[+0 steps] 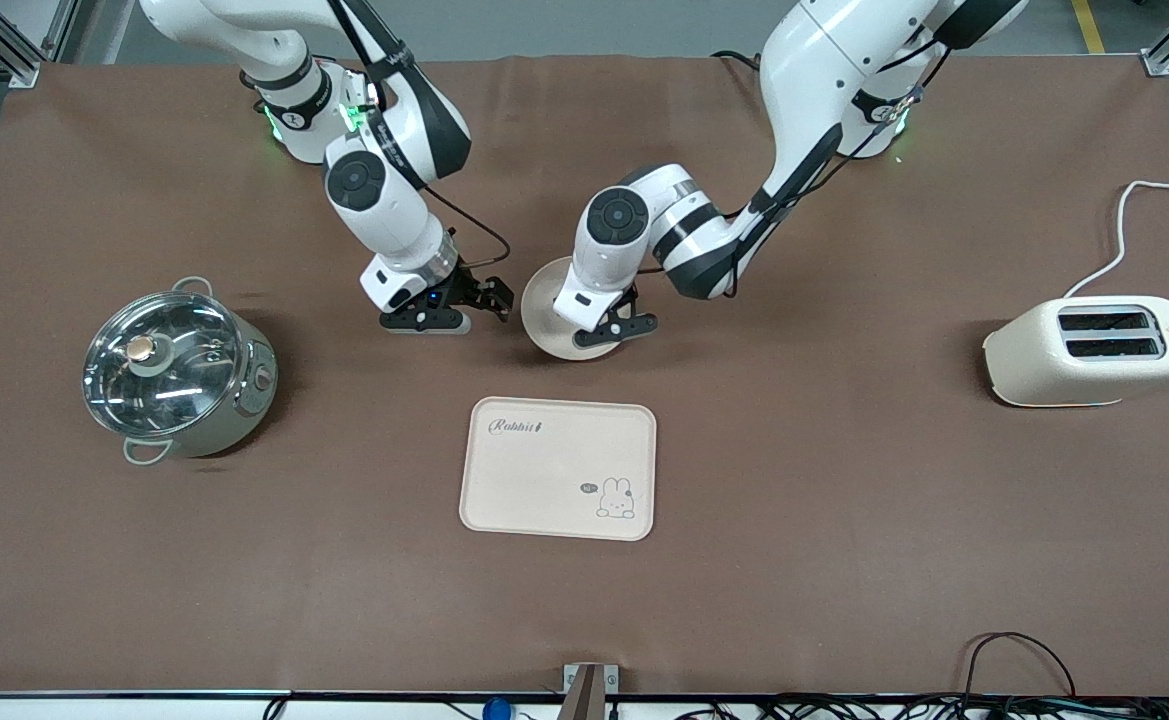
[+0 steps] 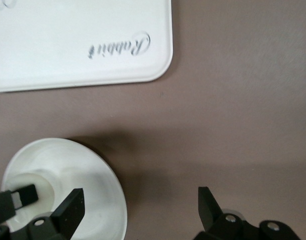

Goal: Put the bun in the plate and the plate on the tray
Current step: 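Lower the bun into the plate while the right gripper reaches the rim, then grip the plate rim with the right gripper while the left gripper withdraws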

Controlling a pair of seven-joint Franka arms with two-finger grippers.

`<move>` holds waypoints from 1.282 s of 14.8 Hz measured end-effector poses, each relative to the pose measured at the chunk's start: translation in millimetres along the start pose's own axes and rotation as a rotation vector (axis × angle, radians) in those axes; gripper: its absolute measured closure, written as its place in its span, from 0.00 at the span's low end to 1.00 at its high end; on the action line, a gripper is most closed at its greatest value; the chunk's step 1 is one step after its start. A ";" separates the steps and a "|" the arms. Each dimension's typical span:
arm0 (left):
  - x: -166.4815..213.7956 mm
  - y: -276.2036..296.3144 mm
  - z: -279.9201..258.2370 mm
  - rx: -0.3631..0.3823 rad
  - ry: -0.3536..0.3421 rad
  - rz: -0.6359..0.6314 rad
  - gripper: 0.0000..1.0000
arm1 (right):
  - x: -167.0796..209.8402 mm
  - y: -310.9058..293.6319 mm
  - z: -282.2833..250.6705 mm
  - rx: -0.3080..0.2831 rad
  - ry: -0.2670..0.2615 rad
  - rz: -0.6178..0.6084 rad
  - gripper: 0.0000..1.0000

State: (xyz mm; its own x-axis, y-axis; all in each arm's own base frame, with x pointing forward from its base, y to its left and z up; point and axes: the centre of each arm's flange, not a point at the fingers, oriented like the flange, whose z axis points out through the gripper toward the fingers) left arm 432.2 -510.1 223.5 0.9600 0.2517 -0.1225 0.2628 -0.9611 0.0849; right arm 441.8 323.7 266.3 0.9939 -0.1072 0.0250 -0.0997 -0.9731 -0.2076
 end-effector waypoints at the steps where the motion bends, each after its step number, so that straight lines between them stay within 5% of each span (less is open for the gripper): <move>1: 2.2 0.1 -0.1 -0.002 0.000 -0.003 0.63 | -6.2 -0.5 11.6 -0.009 -0.010 0.004 0.00; 6: 19.8 2.3 -19.6 -0.021 0.018 -0.016 0.16 | -36.1 -19.1 46.2 -0.026 -0.033 0.017 0.03; 8: 25.4 0.6 -29.0 -0.019 0.025 -0.017 0.00 | -42.4 -22.8 53.5 -0.027 -0.036 0.006 0.14; 10: 32.6 -3.5 -39.0 -0.010 0.032 0.023 0.00 | -47.9 -25.2 61.3 -0.030 -0.038 -0.005 0.19; 13: 89.5 -36.9 -86.7 0.017 0.060 0.104 0.00 | -55.9 -29.4 75.7 -0.022 -0.023 -0.022 0.50; 15: 139.1 -72.5 -131.5 0.032 0.081 0.147 0.00 | -59.8 -30.8 82.5 -0.021 -0.020 -0.029 0.54; 17: 175.8 -104.6 -168.4 0.033 0.118 0.191 0.00 | -60.2 -30.4 84.8 -0.021 -0.019 -0.029 0.77; 19: 204.6 -135.6 -195.6 0.036 0.158 0.233 0.00 | -59.9 -30.6 84.6 -0.021 -0.018 -0.029 0.81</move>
State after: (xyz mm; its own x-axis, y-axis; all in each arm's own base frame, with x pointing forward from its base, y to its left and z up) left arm 611.9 -306.0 380.3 0.9980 0.0355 0.0518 0.0325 -0.9979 0.0567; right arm 389.3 377.1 188.4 0.9970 -0.0756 0.0131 -0.0719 -0.9798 -0.1868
